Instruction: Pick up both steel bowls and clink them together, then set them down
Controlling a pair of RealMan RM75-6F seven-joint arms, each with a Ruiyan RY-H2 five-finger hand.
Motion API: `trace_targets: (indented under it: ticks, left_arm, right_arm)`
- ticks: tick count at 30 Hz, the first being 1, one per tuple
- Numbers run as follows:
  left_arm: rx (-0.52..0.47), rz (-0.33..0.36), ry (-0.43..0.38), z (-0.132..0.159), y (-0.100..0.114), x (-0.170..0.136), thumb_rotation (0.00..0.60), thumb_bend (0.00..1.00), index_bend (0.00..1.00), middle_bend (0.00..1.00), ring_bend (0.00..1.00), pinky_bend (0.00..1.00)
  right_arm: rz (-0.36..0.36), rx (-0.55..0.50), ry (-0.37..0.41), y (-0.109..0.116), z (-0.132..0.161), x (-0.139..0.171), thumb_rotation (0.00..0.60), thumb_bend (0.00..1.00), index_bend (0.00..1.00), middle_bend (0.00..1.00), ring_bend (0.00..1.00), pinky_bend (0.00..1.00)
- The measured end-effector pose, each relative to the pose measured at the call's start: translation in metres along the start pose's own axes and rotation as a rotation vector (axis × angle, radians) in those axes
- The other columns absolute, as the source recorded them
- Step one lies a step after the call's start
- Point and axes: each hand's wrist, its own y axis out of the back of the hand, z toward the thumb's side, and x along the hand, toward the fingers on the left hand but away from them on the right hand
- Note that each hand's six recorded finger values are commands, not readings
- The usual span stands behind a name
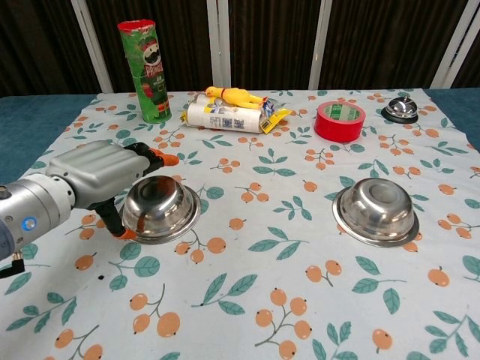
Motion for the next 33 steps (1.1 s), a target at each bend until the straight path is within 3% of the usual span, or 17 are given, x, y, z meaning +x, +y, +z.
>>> trace_targets:
  ticks: [7,19,22,26,33]
  left_arm:
    - [-0.018,-0.004,-0.013,0.006,0.011,-0.001,0.558,0.06,0.00,0.05,0.00,0.21]
    - [0.016,-0.086,-0.005,0.022,-0.004,0.011,0.557,0.06,0.09,0.16,0.06,0.26]
    - [0.026,-0.096,0.000,0.024,-0.009,0.015,0.571,0.07,0.23,0.29,0.17,0.35]
    - [0.035,-0.101,-0.012,0.030,-0.013,0.017,0.600,0.13,0.44,0.51,0.37,0.57]
    - [0.045,-0.078,-0.014,0.031,-0.012,0.016,0.600,0.26,0.57,0.67,0.51,0.73]
  right_arm:
    - [0.000,-0.005,-0.004,0.001,-0.001,-0.001,0.462,0.37,0.00,0.00,0.00,0.00]
    - [-0.008,-0.023,-0.007,0.006,-0.005,0.001,0.463,0.37,0.00,0.00,0.00,0.00]
    - [-0.005,-0.029,-0.002,0.007,-0.005,0.002,0.463,0.37,0.00,0.00,0.00,0.00]
    - [-0.009,-0.029,0.000,0.008,-0.004,0.002,0.464,0.37,0.00,0.00,0.00,0.00]
    - [-0.004,-0.029,-0.006,0.007,-0.005,0.003,0.464,0.37,0.00,0.00,0.00,0.00]
